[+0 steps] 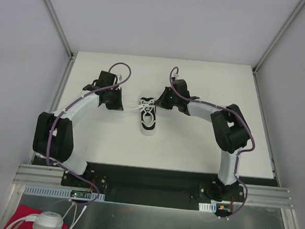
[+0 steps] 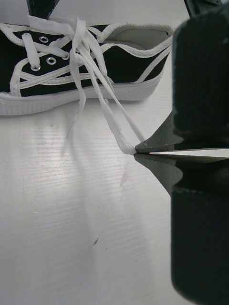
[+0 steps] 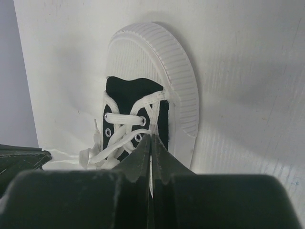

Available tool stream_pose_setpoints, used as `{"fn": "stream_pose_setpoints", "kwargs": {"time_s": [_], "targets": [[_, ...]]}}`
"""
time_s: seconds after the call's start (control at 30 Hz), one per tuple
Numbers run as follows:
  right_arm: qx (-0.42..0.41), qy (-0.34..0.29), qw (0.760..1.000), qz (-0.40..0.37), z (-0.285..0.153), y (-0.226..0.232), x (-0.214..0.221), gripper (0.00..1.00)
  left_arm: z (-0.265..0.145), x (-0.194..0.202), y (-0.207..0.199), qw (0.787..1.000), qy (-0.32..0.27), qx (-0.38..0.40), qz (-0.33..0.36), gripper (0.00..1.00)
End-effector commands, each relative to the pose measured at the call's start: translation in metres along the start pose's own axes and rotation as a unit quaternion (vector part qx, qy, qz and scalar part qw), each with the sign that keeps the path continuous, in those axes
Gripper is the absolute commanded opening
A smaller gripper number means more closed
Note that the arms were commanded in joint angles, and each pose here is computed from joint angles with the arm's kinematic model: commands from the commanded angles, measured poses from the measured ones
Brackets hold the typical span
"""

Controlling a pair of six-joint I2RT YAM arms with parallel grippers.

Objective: Tie the shoes
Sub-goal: Tie the shoelace on the shoe.

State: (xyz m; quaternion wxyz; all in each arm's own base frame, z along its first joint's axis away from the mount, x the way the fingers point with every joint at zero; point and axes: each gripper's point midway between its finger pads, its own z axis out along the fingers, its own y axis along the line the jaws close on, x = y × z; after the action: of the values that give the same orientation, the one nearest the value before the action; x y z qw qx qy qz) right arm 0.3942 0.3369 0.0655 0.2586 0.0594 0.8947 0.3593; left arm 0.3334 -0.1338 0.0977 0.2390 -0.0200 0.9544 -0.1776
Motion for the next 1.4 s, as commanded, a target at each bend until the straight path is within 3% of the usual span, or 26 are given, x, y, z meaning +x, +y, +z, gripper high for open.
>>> {"fn": "stream_pose_setpoints", "kwargs": {"time_s": [0.0,0.7,0.77,0.83,0.87,1.17,1.37], "targets": [[-0.022,-0.041,0.999,-0.011,-0.019,0.020,-0.021,0.01,-0.004,-0.007,0.002,1.000,-0.010,-0.007,-0.006,0.00],[-0.043,-0.048,0.998,-0.010,-0.020,0.023,-0.026,0.01,0.003,0.007,0.012,0.999,0.010,-0.018,-0.026,0.00],[-0.050,-0.048,0.998,-0.015,-0.022,0.027,-0.028,0.26,0.001,0.002,0.006,1.000,0.006,-0.008,-0.021,0.00],[-0.053,-0.055,0.997,-0.020,-0.028,0.032,-0.031,0.44,0.000,0.000,0.001,1.000,0.006,0.004,-0.018,0.00],[-0.049,-0.057,0.997,-0.022,-0.030,0.031,-0.031,0.47,-0.001,-0.003,-0.002,1.000,0.003,0.009,-0.015,0.00],[-0.049,-0.086,0.993,-0.059,-0.064,0.045,-0.042,0.52,0.008,-0.001,-0.026,0.999,0.018,0.031,0.006,0.00],[-0.042,-0.056,0.980,-0.187,-0.080,0.063,-0.017,0.48,0.008,-0.008,-0.032,0.999,0.014,0.036,0.012,0.00]]}}
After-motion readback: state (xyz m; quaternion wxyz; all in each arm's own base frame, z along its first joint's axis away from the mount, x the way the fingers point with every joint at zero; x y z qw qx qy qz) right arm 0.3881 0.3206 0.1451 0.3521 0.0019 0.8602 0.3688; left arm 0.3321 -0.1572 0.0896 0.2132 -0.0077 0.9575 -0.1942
